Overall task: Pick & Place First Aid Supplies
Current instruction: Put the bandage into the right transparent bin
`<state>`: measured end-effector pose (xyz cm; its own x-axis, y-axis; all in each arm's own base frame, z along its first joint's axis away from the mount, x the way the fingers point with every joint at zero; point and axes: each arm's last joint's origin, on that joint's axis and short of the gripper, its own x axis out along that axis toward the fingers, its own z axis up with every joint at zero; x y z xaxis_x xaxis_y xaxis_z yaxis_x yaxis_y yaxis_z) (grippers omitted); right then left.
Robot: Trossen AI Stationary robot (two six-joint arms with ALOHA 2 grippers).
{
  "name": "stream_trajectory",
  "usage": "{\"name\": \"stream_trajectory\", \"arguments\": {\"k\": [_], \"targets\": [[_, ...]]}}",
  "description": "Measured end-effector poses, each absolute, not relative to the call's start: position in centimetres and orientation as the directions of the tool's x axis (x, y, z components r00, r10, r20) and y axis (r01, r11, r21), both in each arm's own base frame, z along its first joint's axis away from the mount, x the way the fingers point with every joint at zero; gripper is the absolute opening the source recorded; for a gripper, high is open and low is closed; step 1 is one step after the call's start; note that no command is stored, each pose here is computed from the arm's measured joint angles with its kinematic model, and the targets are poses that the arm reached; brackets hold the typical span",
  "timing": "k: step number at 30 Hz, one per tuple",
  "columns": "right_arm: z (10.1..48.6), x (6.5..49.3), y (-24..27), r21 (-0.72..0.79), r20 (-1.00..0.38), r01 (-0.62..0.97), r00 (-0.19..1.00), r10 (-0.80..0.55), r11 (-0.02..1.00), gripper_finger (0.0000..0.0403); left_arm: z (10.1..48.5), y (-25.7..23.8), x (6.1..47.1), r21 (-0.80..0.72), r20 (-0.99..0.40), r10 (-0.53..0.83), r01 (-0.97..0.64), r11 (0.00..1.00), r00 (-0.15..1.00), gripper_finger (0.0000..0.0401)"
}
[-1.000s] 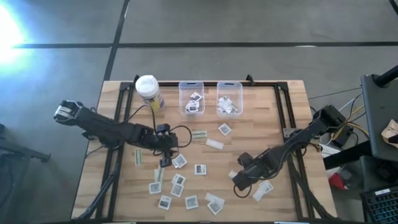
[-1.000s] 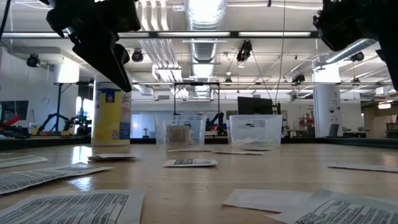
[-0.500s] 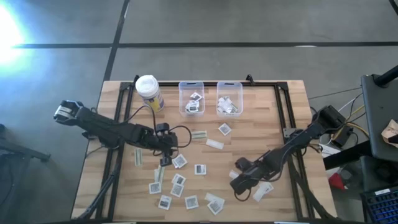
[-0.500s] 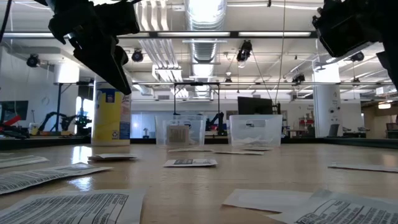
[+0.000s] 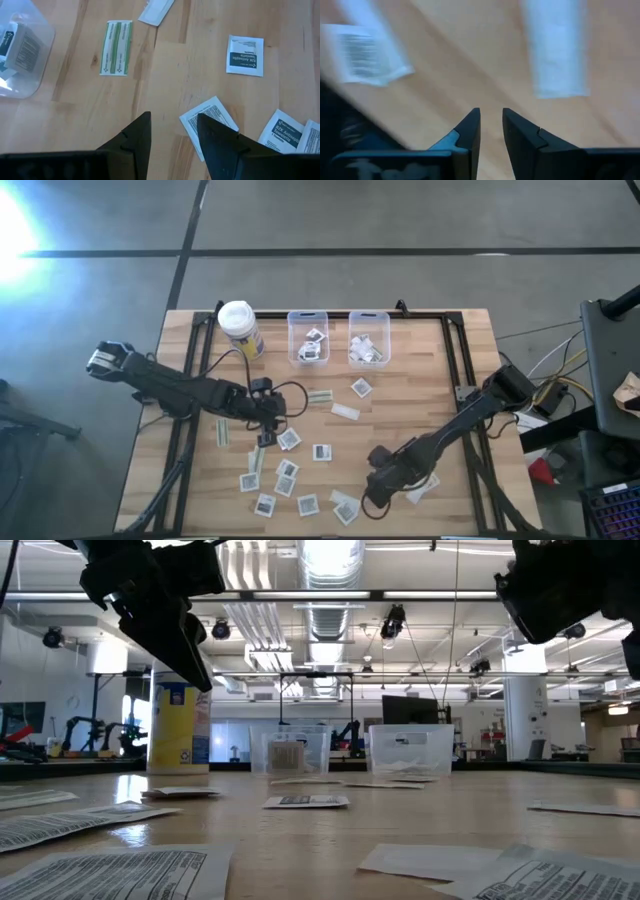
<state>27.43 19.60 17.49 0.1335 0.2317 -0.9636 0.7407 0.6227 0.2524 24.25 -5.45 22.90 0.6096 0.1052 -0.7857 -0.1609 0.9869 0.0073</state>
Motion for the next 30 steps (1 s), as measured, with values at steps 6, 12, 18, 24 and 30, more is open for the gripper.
{"name": "stream_trajectory", "arguments": {"k": [6,12,18,24,30], "targets": [[17.3,27.0,19.3,0.095,-0.991,0.761,0.009,0.135,0.642,0.0073,22.9,-5.4,24.2,0.008,-0.786,0.105,-0.161,0.987,0.609,0.0151],[16.3,27.1,19.3,0.066,-0.993,0.723,-0.019,0.115,0.688,0.009,22.9,-5.4,24.2,0.008,-0.786,0.105,-0.161,0.987,0.609,0.0151],[15.5,27.2,19.3,0.039,-0.996,0.702,-0.032,0.086,0.711,0.0132,22.9,-5.4,24.2,0.009,-0.787,0.106,-0.161,0.987,0.608,0.0151],[14.6,27.4,19.3,0.011,-0.998,0.678,-0.033,0.046,0.735,0.0159,22.9,-5.4,24.2,0.008,-0.786,0.106,-0.161,0.987,0.609,0.0151],[13.6,27.7,19.3,-0.014,-0.998,0.656,-0.06,0.033,0.754,0.0164,22.9,-5.4,24.3,0.008,-0.786,0.106,-0.161,0.987,0.609,0.0151]]}}
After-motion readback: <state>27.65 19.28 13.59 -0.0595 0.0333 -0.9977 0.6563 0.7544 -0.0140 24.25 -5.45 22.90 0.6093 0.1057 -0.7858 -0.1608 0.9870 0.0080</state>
